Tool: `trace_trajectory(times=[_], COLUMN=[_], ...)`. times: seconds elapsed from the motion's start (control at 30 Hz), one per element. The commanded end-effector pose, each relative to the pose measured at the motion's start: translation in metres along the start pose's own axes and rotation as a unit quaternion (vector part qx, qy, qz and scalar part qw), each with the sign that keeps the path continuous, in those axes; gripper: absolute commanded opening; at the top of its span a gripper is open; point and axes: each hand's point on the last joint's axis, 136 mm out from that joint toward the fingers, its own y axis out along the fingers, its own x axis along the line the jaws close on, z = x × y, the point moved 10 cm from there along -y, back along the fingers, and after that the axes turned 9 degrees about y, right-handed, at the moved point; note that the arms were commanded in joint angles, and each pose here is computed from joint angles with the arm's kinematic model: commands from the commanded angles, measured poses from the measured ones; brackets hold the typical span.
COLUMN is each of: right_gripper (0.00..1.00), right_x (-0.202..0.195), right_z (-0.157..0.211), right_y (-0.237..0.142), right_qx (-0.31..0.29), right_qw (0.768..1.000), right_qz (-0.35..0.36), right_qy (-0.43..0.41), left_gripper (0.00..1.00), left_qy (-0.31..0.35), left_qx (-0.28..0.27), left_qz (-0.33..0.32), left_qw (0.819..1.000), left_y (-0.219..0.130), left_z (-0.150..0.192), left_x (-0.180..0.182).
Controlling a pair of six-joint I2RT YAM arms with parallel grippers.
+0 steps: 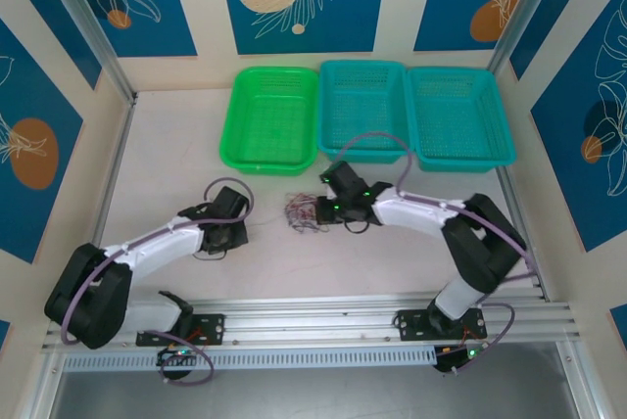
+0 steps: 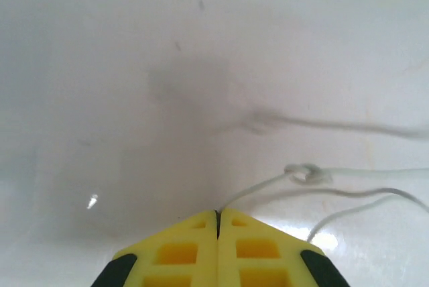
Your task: Untangle the cables
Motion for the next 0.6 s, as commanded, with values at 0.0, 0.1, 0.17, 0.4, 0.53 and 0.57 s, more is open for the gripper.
trace_trajectory(times=[0.0, 0.1, 0.17, 0.4, 0.53, 0.57], right_gripper=[0.0, 0.09, 0.19, 0.5, 0.51, 0.51], right_x=[-0.03, -0.039, -0.035, 0.035, 0.076, 0.083], right_z=[0.009, 0.018, 0.018, 0.005, 0.003, 0.002], right_y=[-0.016, -0.021, -0.025, -0.071, -0.053, -0.044], right_qx=[-0.023, -0.012, -0.005, -0.128, -0.153, -0.149], right_qw=[0.998, 0.998, 0.998, 0.988, 0.977, 0.976], right_qz=[0.031, 0.047, 0.05, 0.023, 0.04, 0.05], right_qy=[0.051, 0.049, 0.041, -0.088, -0.143, -0.148], left_gripper=[0.0, 0.0, 0.0, 0.0, 0.0, 0.0], left_qy=[0.003, 0.03, 0.051, 0.096, 0.101, 0.101], left_qx=[-0.048, -0.065, -0.069, -0.085, -0.095, -0.096], left_qz=[-0.028, 0.008, 0.049, 0.126, 0.121, 0.116], left_qw=[0.998, 0.997, 0.995, 0.984, 0.983, 0.983], left_y=[-0.013, -0.017, -0.018, -0.027, -0.036, -0.037], left_z=[-0.011, -0.018, -0.023, -0.03, -0.037, -0.038], left_x=[0.011, 0.003, -0.005, -0.022, -0.025, -0.024])
